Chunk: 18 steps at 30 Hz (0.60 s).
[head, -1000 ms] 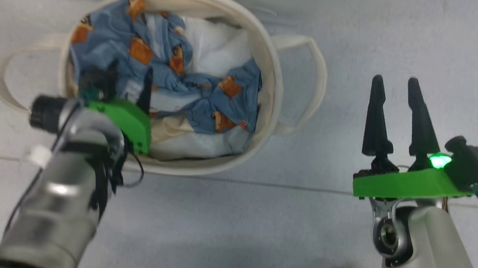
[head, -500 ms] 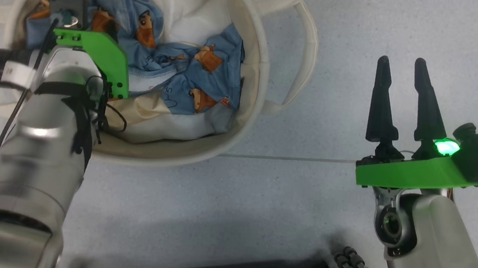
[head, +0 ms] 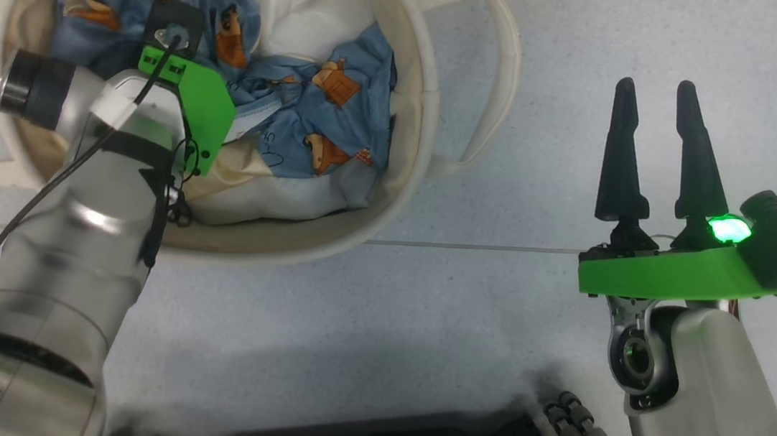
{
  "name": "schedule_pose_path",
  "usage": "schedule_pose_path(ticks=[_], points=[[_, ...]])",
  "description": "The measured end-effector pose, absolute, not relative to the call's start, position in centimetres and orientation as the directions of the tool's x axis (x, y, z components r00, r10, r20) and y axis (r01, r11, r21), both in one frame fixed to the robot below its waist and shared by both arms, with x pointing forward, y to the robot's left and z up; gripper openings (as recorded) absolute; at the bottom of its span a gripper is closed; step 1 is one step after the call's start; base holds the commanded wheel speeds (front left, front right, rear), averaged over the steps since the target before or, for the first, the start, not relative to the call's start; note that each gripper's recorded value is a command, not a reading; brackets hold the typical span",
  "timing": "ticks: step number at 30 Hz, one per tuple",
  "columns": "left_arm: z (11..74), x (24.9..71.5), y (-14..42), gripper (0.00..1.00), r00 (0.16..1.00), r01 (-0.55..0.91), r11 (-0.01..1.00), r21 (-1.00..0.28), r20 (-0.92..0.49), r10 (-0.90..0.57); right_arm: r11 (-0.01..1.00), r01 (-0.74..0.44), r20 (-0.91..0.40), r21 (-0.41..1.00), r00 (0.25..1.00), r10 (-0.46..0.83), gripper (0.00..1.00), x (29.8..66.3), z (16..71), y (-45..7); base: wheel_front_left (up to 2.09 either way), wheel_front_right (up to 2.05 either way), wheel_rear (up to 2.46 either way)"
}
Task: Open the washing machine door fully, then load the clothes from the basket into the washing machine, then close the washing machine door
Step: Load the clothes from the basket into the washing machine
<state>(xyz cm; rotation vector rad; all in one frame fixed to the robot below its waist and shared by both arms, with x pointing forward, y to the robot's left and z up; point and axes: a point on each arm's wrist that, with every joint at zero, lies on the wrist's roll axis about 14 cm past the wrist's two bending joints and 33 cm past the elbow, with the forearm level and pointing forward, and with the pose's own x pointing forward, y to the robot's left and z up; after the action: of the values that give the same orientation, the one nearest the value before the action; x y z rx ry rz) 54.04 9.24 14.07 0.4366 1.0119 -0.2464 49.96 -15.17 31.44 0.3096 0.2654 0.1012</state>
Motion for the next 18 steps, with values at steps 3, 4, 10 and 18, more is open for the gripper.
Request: schedule_pose_path(ticks=[3,4,10,18], points=[[14.2,53.9,9.5,0.0,0.512,0.41,0.879,0.243,-0.859,-0.002,0.945,-0.067,-0.237,0.321,0.96,0.149,1.0,50.1,31.4,-14.7,0.0,0.0,0.0],[14.4,54.0,9.5,0.0,0.522,0.412,0.877,0.247,-0.853,-0.005,0.944,-0.071,-0.232,0.323,0.961,0.151,1.0,50.3,31.6,-14.6,0.0,0.0,0.0],[17.6,56.0,9.4,0.0,0.645,0.38,0.892,0.245,-0.761,-0.066,0.938,-0.098,-0.185,0.332,0.968,0.167,1.0,50.9,33.5,-13.9,0.0,0.0,0.0],[26.6,59.6,8.8,0.0,0.858,0.327,0.892,0.311,-0.492,-0.143,0.93,-0.136,-0.118,0.342,0.975,0.186,1.0,51.3,37.0,-12.9,0.0,0.0,0.0]])
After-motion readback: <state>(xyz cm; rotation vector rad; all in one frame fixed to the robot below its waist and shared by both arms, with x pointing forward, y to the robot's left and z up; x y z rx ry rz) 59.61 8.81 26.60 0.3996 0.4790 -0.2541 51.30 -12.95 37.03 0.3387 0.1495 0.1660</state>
